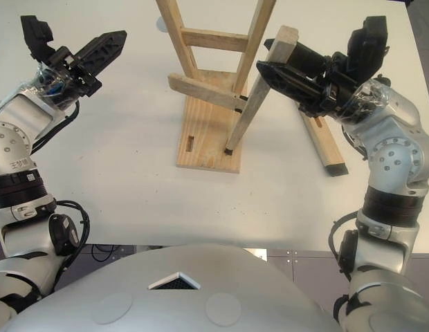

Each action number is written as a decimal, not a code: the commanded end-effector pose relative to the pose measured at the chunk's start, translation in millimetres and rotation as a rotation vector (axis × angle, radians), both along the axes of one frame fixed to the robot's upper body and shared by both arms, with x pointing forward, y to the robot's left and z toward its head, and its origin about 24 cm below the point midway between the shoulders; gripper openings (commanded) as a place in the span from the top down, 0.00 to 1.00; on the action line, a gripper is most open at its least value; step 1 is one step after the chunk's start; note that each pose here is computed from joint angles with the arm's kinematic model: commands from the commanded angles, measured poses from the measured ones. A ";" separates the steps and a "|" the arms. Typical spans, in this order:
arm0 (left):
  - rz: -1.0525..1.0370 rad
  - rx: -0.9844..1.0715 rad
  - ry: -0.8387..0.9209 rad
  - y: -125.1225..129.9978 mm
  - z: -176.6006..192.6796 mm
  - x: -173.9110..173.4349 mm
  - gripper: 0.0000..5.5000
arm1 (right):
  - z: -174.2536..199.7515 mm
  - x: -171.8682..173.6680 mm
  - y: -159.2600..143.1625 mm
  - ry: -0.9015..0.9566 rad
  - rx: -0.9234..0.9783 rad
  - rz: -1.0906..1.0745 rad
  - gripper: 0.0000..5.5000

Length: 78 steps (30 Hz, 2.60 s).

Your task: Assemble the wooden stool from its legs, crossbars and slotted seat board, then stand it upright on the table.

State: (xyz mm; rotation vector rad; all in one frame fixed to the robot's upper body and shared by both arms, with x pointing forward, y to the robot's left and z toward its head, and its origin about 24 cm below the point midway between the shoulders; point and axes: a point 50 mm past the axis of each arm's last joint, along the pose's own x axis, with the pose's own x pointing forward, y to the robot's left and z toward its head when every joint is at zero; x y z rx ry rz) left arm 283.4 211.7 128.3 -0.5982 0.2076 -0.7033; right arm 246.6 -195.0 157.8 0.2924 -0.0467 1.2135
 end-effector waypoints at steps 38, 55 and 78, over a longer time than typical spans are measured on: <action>0.194 -0.062 0.015 6.1 -23.5 -19.8 0.31 | -4.7 14.0 -28.5 -0.229 -0.945 0.217 0.33; 0.466 0.004 0.032 28.3 -38.5 -27.4 0.31 | -58.4 11.0 -98.9 0.316 -0.792 -0.745 0.02; 0.678 -0.122 0.029 14.7 -62.3 -59.8 0.31 | -69.3 1.1 -120.0 0.444 -1.137 -0.393 0.43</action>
